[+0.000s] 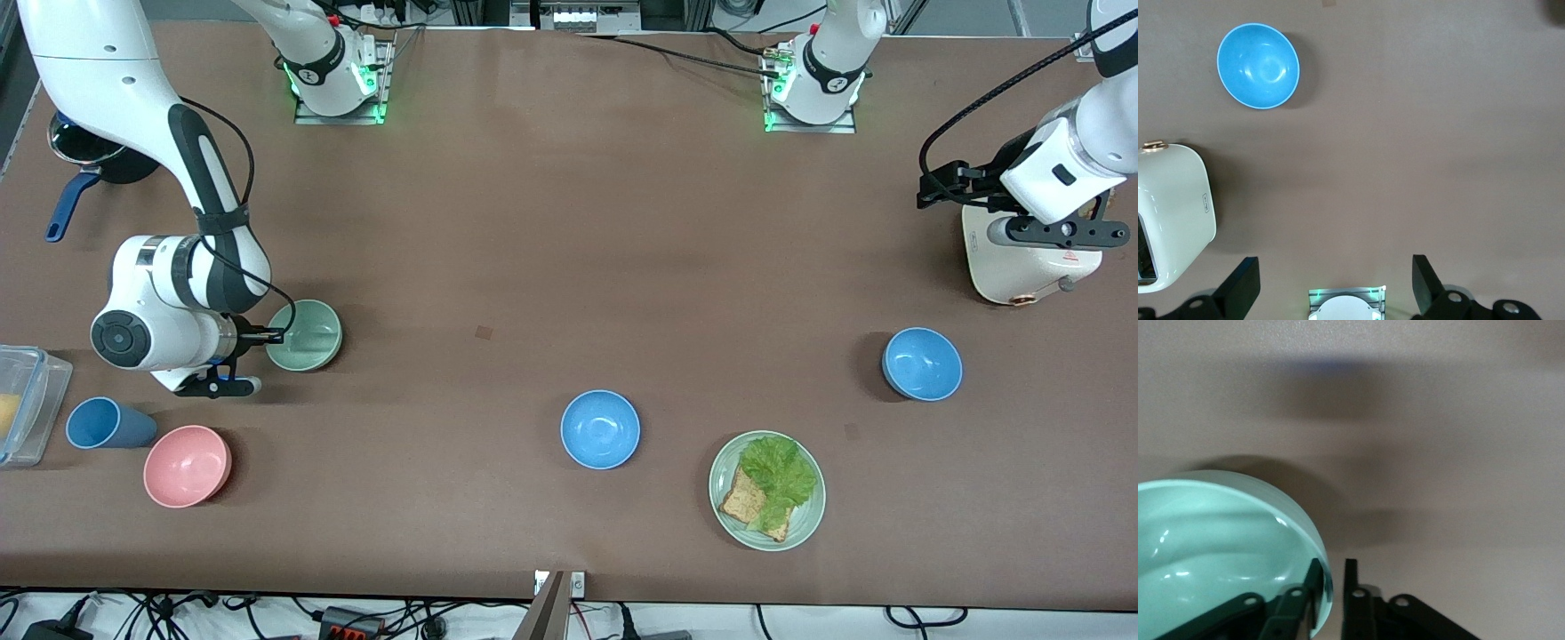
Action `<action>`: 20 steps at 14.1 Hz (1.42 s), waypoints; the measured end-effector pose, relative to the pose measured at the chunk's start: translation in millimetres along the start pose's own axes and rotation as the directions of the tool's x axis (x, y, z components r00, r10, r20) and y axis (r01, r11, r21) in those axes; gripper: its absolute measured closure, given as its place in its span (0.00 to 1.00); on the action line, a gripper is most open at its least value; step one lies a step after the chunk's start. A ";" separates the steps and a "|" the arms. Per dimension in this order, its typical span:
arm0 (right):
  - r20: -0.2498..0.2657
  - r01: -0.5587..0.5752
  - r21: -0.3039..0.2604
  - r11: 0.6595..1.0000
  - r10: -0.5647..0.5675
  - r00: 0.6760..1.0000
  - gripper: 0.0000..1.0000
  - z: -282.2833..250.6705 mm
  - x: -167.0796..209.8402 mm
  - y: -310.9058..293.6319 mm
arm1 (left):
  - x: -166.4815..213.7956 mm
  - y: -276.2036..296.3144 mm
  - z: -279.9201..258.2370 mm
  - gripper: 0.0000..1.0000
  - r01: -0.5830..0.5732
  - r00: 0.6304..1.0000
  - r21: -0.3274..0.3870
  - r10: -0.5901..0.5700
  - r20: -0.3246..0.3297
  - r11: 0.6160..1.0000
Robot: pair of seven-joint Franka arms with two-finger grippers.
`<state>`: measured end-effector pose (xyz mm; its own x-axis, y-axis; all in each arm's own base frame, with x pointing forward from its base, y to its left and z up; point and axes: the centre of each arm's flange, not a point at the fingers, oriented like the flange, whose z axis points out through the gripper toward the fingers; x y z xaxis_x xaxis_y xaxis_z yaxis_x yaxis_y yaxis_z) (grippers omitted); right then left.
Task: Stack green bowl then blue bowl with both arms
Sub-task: 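Close the right gripper on the green bowl's rim, then carry the green bowl to mid-table while the left gripper reaches the blue bowl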
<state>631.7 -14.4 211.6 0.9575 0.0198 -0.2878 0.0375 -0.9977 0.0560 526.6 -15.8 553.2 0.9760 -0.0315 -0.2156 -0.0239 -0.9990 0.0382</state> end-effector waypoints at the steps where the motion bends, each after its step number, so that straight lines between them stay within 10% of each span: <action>1: -0.005 0.022 0.004 1.000 -0.022 1.000 0.95 -3.2 0.7 -0.8 | 0.0 0.0 0.0 0.00 0.000 1.000 0.000 0.000 0.001 1.000; 10: -0.081 0.222 0.082 0.972 -0.216 0.973 0.96 -97.1 -9.5 -169.9 | 0.3 -2.9 -0.3 0.00 0.005 1.000 -0.001 -0.005 0.001 1.000; 20: -0.038 0.114 0.110 0.987 -0.110 0.993 0.96 -35.7 -96.5 -433.9 | 60.0 -87.6 47.5 0.00 0.116 0.993 -0.043 -0.115 0.023 0.992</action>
<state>533.3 418.9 249.2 0.9576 0.1321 -0.2561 0.1145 -0.9900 -0.0824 576.9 68.3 490.6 0.9669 0.0829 -0.2413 0.0990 -0.9936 0.0552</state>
